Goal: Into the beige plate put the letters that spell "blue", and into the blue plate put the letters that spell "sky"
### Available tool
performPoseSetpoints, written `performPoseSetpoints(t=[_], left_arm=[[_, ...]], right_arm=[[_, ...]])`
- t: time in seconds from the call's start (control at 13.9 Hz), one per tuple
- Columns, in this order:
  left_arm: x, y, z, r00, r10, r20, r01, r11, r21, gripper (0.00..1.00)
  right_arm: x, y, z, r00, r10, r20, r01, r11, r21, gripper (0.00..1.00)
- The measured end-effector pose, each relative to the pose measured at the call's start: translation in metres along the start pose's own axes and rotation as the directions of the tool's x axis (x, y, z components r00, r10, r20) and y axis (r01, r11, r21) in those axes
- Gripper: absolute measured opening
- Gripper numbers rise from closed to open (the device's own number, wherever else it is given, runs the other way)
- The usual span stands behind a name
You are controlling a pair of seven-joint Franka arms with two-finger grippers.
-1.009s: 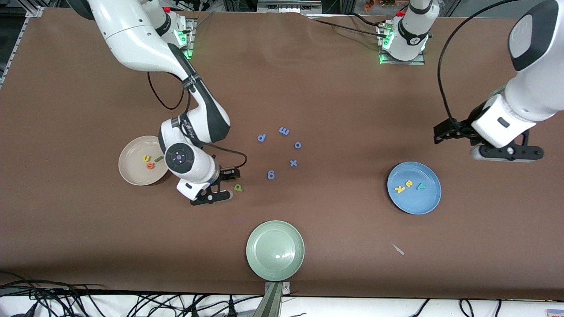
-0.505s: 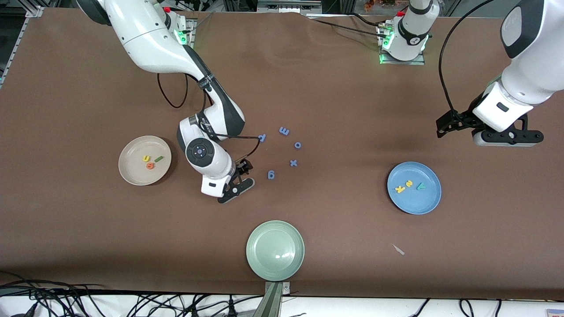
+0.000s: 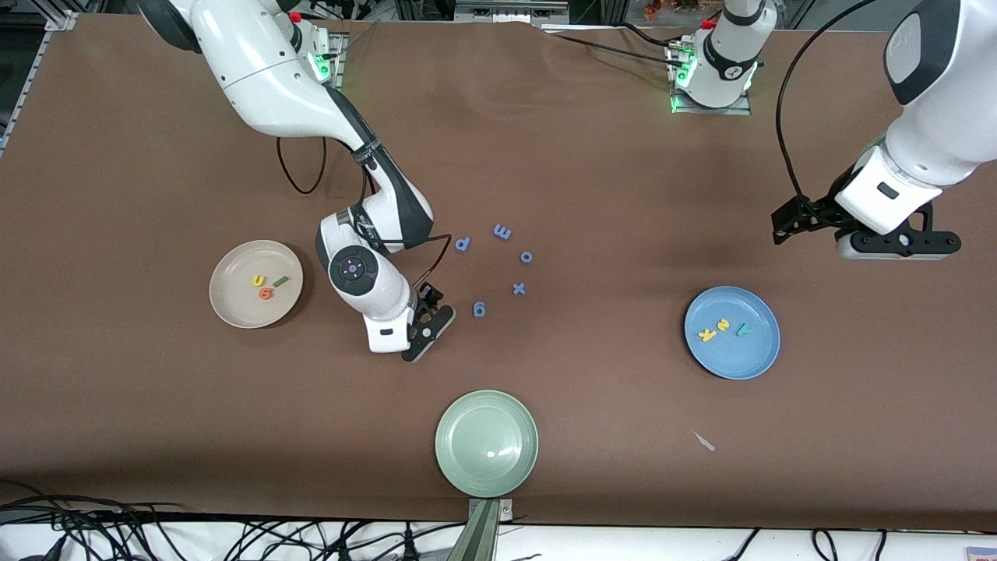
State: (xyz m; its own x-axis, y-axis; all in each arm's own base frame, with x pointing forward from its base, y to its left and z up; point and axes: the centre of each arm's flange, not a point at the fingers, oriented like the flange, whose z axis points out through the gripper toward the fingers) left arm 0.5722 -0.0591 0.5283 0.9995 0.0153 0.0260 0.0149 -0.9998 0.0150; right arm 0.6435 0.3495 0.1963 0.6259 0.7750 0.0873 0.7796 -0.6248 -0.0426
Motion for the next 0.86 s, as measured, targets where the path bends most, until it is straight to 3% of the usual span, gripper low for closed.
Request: performPoseSetpoints(t=[0.58,0.65,0.86], left_arm=[[0.0,0.0,0.0,1.0,-0.001,-0.003,0.001,1.0,0.0,1.0],[0.0,-0.001,0.0,1.0,-0.001,-0.003,0.001,1.0,0.0,1.0],[0.001,-0.004,0.0,1.0,-0.007,-0.003,0.007,1.0,0.0,1.0]], right_arm=[[-0.005,0.003,0.014,0.998,-0.057,0.016,0.057,0.998,0.007,0.98],[-0.006,0.003,0.016,0.998,-0.058,0.019,0.058,0.998,0.008,0.91],[-0.007,0.003,0.021,0.998,-0.062,0.025,0.061,0.998,0.01,0.84]])
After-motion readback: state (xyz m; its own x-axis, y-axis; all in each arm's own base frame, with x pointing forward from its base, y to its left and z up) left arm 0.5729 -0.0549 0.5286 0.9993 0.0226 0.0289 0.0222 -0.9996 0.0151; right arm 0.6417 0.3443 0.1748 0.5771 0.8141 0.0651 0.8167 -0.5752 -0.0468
